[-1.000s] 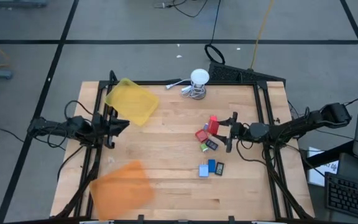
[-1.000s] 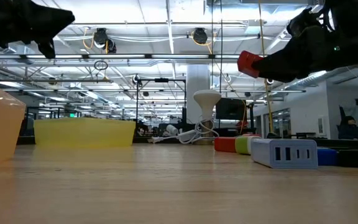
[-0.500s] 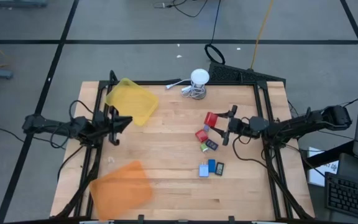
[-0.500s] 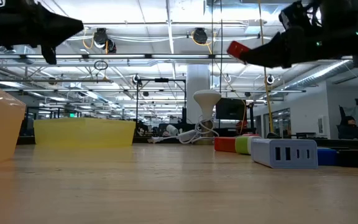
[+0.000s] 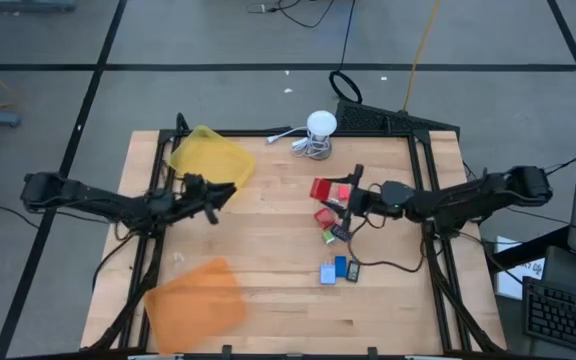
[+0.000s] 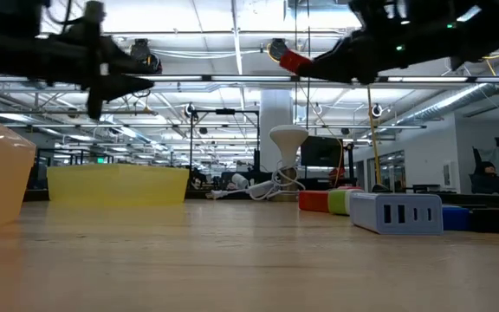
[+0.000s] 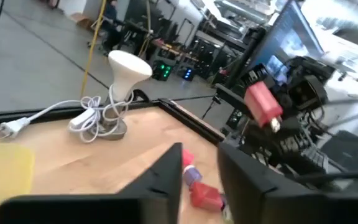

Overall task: Pick & Place Office items
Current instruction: Put the right red charger adapter into the yellow bin

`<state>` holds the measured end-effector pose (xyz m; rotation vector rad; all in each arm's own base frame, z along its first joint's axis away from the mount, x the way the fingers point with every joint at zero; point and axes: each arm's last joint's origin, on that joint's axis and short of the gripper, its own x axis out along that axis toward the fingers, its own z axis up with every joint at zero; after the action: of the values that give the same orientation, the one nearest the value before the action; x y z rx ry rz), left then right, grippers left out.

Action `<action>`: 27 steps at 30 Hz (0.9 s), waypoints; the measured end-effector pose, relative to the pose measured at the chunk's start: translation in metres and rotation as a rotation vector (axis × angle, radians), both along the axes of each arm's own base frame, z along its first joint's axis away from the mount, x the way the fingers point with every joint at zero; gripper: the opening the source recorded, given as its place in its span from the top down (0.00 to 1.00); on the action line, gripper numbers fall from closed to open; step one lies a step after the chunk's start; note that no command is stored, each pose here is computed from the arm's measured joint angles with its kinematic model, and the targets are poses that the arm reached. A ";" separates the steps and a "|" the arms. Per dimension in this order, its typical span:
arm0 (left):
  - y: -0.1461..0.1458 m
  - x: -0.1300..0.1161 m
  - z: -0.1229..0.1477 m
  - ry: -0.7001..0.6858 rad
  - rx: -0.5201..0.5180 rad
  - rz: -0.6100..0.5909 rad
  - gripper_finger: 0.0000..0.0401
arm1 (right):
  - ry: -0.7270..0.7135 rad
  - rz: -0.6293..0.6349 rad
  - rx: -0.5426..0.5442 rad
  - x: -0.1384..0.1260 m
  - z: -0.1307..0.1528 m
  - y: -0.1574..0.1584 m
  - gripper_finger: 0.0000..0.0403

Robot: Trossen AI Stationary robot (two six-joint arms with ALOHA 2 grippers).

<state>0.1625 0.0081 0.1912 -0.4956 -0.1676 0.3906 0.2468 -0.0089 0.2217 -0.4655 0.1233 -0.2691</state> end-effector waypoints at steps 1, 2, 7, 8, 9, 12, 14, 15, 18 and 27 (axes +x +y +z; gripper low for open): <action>0.002 0.007 0.005 0.004 -0.007 0.001 0.64 | 0.012 -0.002 -0.008 0.006 -0.001 -0.001 0.37; 0.005 0.015 0.010 0.013 -0.015 0.000 0.58 | 0.031 -0.003 -0.020 0.012 -0.003 -0.001 0.37; 0.012 0.063 0.029 0.079 -0.015 -0.103 0.37 | 0.124 -0.014 -0.136 0.033 -0.012 -0.001 0.37; 0.012 0.074 0.031 0.091 -0.016 -0.132 0.34 | 0.139 -0.033 -0.160 0.035 -0.013 -0.001 0.37; 0.013 0.084 0.033 0.100 -0.016 -0.157 0.32 | 0.146 -0.051 -0.184 0.037 -0.013 -0.001 0.37; 0.016 0.115 0.035 0.125 -0.011 -0.186 0.27 | 0.165 -0.088 -0.239 0.038 -0.012 0.002 0.37; 0.020 0.133 0.034 0.158 -0.009 -0.193 0.25 | 0.164 -0.079 -0.251 0.038 -0.012 0.005 0.37; 0.021 0.141 0.033 0.173 -0.009 -0.201 0.24 | 0.163 -0.074 -0.252 0.037 -0.012 0.007 0.37; 0.026 0.164 0.030 0.200 -0.015 -0.226 0.23 | 0.155 -0.061 -0.262 0.037 -0.010 0.011 0.37; 0.032 0.194 0.026 0.213 -0.010 -0.308 0.23 | 0.159 -0.062 -0.266 0.037 -0.010 0.011 0.37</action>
<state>0.3567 0.0400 0.2169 -0.4779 0.1164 0.1409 0.2835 0.0020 0.2115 -0.7485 0.2592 -0.3114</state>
